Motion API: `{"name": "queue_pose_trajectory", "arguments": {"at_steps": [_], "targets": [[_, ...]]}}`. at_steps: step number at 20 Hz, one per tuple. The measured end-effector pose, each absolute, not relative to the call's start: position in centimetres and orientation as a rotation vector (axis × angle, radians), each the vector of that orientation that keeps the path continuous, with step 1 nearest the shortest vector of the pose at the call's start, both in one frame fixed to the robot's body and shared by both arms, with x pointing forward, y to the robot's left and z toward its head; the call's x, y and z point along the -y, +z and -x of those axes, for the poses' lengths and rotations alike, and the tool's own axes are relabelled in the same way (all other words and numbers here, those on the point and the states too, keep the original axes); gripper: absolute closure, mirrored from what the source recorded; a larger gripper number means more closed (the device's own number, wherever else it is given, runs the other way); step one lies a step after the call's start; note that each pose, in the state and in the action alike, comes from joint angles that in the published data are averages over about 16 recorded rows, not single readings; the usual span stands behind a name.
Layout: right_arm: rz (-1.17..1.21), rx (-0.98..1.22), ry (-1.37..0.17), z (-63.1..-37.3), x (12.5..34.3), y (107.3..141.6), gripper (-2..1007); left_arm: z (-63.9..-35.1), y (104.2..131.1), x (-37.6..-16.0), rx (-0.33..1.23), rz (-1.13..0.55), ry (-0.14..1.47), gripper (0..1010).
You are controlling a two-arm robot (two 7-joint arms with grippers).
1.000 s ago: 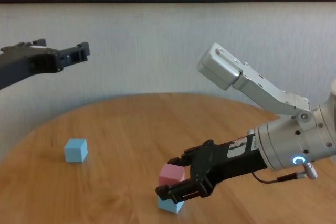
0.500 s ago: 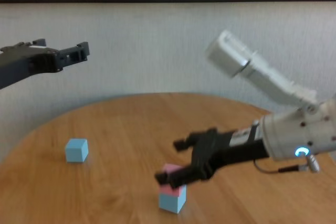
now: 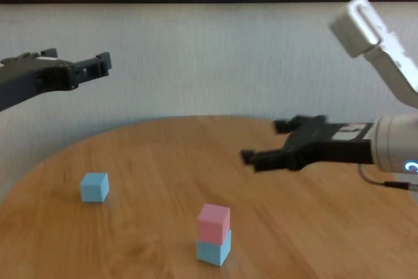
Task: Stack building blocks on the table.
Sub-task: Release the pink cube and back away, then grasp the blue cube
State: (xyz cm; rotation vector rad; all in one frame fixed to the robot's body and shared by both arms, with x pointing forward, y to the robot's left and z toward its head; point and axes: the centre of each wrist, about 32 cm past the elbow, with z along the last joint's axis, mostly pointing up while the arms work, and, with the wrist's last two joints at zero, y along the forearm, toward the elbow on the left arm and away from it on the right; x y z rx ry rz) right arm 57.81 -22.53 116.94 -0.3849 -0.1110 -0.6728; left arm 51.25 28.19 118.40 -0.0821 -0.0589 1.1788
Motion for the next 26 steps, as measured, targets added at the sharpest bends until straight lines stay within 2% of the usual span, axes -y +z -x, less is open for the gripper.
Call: {"name": "queue_pose_trajectory", "arguments": {"at_steps": [9, 18, 26], "targets": [[0.335, 0.231, -0.896, -56.7, 24.8, 114.9, 4, -51.3, 118.4, -28.2, 0.059, 0.082, 1.179, 11], [0.326, 0.277, -0.915, -56.4, 25.8, 114.0, 4, -50.9, 118.9, -28.2, 0.029, 0.038, 1.204, 11], [0.329, 0.269, -0.917, -56.4, 25.6, 114.2, 4, -50.3, 119.4, -26.9, -0.061, -0.046, 1.214, 11]]}}
